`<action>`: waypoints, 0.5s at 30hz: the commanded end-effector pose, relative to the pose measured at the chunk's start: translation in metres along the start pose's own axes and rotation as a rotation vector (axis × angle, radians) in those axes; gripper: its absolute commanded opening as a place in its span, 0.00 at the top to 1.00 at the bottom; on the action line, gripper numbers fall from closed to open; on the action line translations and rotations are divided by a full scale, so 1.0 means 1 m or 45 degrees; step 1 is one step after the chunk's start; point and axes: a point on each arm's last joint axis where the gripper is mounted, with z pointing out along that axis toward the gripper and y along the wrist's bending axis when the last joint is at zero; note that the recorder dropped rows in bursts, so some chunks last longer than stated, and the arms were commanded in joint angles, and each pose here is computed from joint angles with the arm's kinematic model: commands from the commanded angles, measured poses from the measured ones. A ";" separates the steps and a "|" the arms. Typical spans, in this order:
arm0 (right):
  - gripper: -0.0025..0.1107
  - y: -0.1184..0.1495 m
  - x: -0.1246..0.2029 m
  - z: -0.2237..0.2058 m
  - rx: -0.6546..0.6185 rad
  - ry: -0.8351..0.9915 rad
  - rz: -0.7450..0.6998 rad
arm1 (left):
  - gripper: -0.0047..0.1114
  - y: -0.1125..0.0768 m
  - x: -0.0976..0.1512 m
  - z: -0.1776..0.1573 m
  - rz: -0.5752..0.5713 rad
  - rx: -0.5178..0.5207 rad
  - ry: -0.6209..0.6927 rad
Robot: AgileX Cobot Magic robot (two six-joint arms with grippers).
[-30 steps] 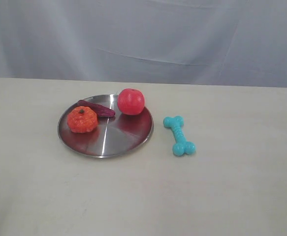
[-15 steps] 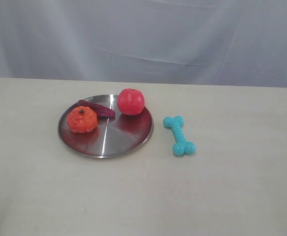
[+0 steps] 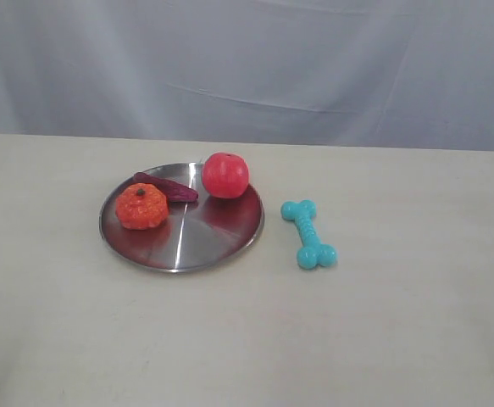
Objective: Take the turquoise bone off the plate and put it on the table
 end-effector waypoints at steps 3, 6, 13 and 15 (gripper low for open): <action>0.98 -0.018 0.041 -0.012 0.140 -0.034 0.020 | 0.96 0.000 0.001 0.000 -0.001 0.003 0.002; 0.98 -0.022 0.059 -0.013 0.162 -0.001 0.021 | 0.96 0.000 0.001 0.000 -0.001 0.003 0.002; 0.98 -0.024 0.084 -0.011 0.118 -0.018 0.012 | 0.96 0.000 0.001 0.000 -0.001 0.003 0.002; 0.98 -0.024 0.092 -0.012 0.093 -0.050 -0.034 | 0.96 0.000 0.001 0.000 -0.001 0.003 0.002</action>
